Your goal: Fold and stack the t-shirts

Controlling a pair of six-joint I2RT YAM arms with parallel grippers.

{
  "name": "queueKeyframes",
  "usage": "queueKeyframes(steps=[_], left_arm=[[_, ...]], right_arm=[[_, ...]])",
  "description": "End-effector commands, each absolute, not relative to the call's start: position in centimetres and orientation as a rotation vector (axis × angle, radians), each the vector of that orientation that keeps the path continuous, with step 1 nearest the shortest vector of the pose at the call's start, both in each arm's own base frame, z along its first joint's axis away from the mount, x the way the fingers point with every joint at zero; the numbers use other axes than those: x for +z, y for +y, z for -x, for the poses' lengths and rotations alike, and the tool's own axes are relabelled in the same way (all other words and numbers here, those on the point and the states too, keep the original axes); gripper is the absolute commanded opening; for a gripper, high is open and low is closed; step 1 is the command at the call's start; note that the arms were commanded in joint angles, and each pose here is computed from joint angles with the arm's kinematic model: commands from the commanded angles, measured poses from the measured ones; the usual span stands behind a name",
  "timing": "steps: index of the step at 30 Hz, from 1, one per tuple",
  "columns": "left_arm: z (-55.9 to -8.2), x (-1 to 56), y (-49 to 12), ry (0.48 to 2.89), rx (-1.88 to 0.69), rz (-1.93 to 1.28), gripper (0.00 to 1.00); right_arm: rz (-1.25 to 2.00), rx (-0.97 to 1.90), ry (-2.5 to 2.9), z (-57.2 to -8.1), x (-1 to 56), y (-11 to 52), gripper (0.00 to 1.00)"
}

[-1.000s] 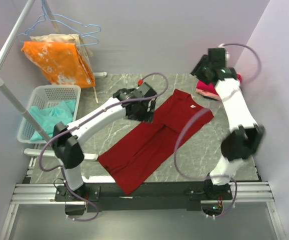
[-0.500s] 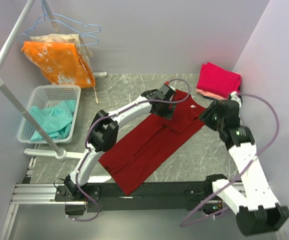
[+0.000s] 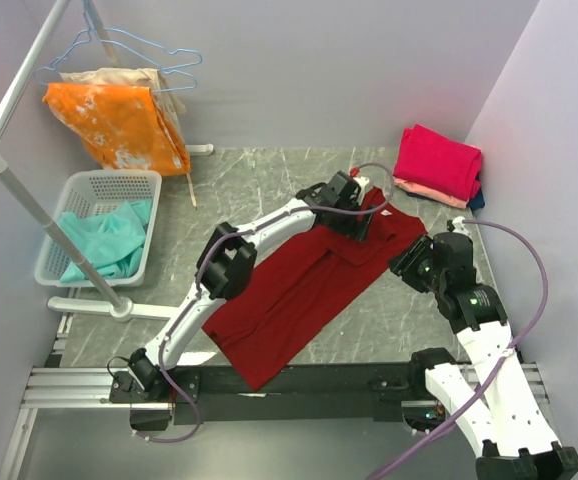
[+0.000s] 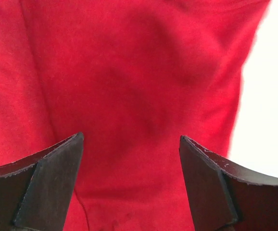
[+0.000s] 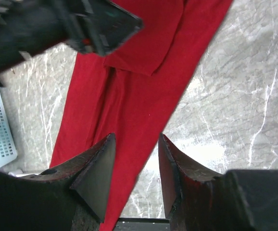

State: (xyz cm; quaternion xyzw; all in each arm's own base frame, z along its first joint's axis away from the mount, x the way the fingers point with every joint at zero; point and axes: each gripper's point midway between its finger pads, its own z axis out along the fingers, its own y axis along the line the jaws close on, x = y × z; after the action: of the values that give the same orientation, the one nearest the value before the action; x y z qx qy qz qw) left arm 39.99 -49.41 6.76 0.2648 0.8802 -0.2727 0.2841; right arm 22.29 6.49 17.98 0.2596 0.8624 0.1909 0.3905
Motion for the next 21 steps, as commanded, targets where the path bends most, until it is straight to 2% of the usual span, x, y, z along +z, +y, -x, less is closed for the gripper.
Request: queueKeyframes(steps=[1,8,13,21], left_arm=[[-40.2,4.0,-50.3,2.35,-0.693,-0.706,0.86],[-41.6,-1.0,-47.8,2.393,-0.35,-0.624,0.87],[-44.9,-1.2,-43.9,2.347,-0.049,-0.422,0.87],[-50.1,-0.9,-36.6,2.35,0.097,-0.057,0.85]], right_arm=[[-0.658,0.504,2.171,-22.2,18.7,6.7,0.48],[-0.664,0.53,2.183,-22.7,18.2,7.2,0.47],[-0.661,0.539,2.217,-22.9,17.6,7.6,0.46],[-0.607,0.569,2.29,-23.0,16.5,9.1,0.45]])
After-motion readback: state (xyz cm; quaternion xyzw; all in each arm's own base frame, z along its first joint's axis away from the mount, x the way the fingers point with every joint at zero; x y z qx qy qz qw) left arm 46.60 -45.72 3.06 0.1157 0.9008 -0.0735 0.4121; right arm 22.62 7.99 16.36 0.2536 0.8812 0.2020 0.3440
